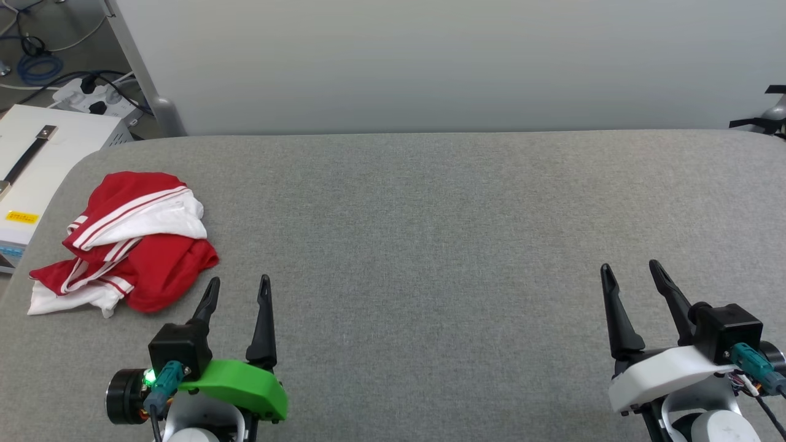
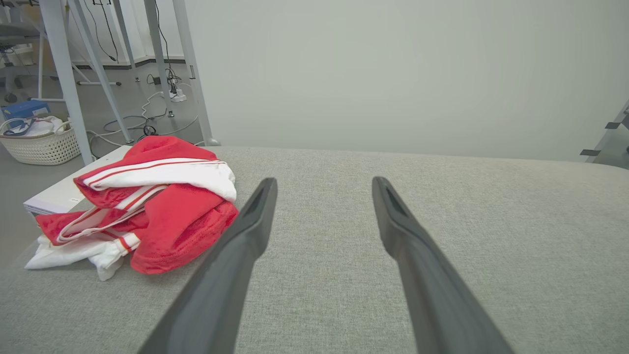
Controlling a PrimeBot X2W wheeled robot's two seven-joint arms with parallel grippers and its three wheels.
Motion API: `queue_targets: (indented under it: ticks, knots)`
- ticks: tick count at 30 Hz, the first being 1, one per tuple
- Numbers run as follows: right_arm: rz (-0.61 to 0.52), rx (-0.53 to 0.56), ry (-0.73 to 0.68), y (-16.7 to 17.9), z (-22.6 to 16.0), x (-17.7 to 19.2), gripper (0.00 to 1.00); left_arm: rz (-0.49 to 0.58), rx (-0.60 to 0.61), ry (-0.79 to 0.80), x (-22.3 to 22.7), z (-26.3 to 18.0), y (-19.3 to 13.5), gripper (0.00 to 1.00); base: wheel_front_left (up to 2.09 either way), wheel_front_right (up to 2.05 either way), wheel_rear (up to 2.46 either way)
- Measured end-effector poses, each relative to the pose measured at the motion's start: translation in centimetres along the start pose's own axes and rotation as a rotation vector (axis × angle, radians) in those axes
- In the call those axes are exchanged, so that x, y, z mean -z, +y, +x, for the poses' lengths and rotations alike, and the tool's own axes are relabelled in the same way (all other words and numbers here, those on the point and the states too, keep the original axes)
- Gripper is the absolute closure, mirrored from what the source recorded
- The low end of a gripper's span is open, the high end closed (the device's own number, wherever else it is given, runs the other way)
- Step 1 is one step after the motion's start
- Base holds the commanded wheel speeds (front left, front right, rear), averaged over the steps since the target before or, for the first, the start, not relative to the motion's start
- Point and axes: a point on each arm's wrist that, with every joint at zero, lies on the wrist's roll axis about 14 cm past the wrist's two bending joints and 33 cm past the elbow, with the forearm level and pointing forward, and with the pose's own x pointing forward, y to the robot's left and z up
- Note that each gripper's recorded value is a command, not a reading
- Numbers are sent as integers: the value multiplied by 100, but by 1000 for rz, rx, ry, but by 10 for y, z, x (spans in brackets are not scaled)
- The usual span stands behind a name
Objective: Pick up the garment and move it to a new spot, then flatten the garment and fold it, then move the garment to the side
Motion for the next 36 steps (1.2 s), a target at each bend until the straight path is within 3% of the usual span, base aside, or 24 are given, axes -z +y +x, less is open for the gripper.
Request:
queue_targets:
  ticks: [36]
  knots:
    - [66,-1,1,3,-1,17,0,-104,38,22,22,-4,-11,0,0,0,0]
